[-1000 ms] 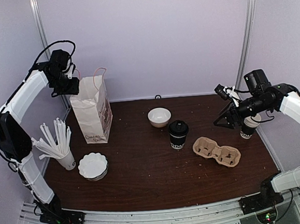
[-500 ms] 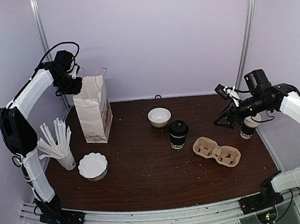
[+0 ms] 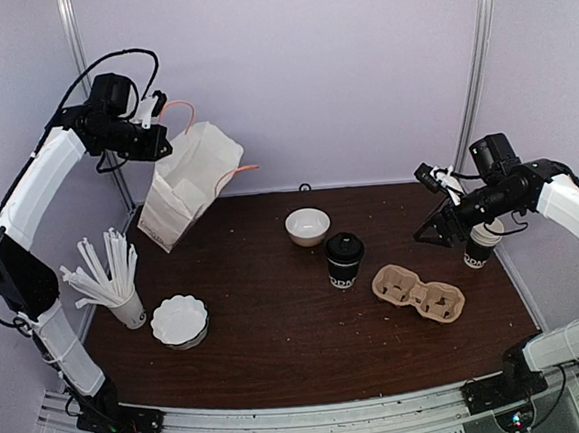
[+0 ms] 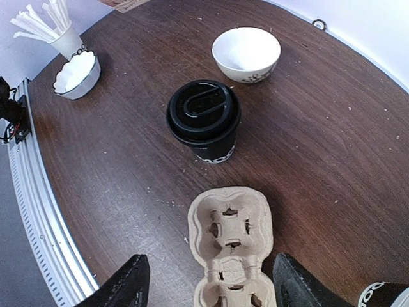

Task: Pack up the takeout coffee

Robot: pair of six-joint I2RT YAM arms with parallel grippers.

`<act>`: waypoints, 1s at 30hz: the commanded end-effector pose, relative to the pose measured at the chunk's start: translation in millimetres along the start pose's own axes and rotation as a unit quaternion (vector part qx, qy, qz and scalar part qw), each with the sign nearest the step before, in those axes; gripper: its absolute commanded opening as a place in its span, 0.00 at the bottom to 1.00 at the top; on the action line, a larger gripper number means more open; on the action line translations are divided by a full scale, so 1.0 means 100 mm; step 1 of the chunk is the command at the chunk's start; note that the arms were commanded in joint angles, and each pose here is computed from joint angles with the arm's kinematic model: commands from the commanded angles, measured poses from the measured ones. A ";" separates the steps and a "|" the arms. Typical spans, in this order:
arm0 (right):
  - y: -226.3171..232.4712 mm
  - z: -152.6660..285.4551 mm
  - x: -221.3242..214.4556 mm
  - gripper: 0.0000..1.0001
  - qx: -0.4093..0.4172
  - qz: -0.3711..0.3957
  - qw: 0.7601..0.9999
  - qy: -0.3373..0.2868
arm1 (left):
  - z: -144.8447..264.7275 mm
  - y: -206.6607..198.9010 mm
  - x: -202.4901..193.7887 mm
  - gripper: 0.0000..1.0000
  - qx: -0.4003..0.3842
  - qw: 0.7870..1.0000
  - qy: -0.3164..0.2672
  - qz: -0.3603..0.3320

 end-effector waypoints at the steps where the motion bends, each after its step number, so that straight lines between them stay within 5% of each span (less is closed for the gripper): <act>1: -0.13 0.10 0.09 0.70 -0.048 0.000 0.999 0.014 | 0.71 -0.38 0.24 0.00 -0.113 0.987 -0.101 -0.048; 7: -0.18 0.10 0.07 0.68 -0.049 -0.008 0.997 0.065 | 1.23 -0.70 0.07 0.00 -0.241 0.960 -0.116 -0.078; 16: -0.20 0.07 -0.11 0.61 -0.058 -0.007 0.988 0.140 | 1.55 -1.19 -0.43 0.00 -0.446 0.885 -0.053 -0.124; 30: -0.10 -0.01 -0.36 0.60 -0.017 0.005 0.986 0.166 | 1.33 -1.69 -1.13 0.00 -0.517 0.831 0.101 -0.181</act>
Point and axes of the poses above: each gripper's point midway between its finger pads, its own z axis back along the fingers, its own y axis along the line the jaws close on, x = y × z, the point moved 9 cm from there along z, back along the fingers, and after that the axes turned 8 degrees about z, right-handed, at the moved point
